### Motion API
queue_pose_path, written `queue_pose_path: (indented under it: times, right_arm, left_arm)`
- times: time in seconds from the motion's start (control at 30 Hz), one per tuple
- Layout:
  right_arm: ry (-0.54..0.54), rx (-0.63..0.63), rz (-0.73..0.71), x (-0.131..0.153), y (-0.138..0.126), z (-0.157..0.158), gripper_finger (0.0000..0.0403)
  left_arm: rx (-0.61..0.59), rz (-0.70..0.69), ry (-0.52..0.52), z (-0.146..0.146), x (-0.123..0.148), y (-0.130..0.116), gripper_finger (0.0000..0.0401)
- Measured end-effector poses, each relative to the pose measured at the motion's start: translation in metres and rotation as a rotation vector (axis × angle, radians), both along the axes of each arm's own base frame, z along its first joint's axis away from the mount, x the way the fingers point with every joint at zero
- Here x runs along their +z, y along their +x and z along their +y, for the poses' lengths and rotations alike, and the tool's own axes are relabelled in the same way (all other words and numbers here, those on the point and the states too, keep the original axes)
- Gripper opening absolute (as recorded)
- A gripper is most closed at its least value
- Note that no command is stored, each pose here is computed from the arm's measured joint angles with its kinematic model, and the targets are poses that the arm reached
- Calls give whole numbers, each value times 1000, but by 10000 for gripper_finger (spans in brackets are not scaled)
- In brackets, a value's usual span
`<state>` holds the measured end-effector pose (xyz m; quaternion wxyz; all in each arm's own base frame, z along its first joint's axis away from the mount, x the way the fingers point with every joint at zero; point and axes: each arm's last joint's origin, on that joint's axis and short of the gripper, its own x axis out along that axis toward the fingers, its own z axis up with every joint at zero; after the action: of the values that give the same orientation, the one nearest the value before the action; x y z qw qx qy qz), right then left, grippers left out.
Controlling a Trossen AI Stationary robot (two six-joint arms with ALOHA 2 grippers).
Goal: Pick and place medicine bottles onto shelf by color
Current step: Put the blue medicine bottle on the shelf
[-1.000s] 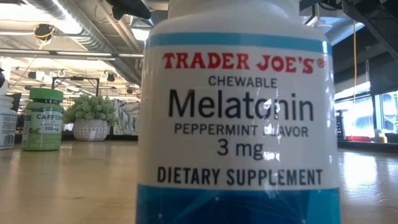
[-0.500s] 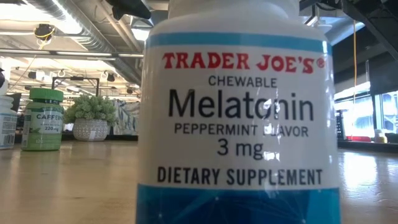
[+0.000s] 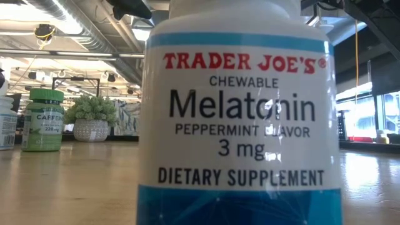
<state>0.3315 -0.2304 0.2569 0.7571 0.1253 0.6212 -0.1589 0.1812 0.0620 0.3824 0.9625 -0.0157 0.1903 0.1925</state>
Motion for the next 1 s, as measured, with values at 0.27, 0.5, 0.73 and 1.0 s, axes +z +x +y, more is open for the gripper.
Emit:
queue_pose_path:
  times: [0.27,0.5,0.73,1.0]
  right_arm:
    - [-124,-227,61,0,4,4,4]
    - [-166,-363,61,1,10,15,2]
    - [-149,-388,60,0,10,16,2]
    - [-122,-403,48,-2,10,17,1]
  left_arm:
    - [-9,9,22,0,0,0,27]
    - [-9,8,21,0,0,0,27]
    - [-9,8,21,0,0,0,28]
    - [-9,8,21,0,0,0,27]
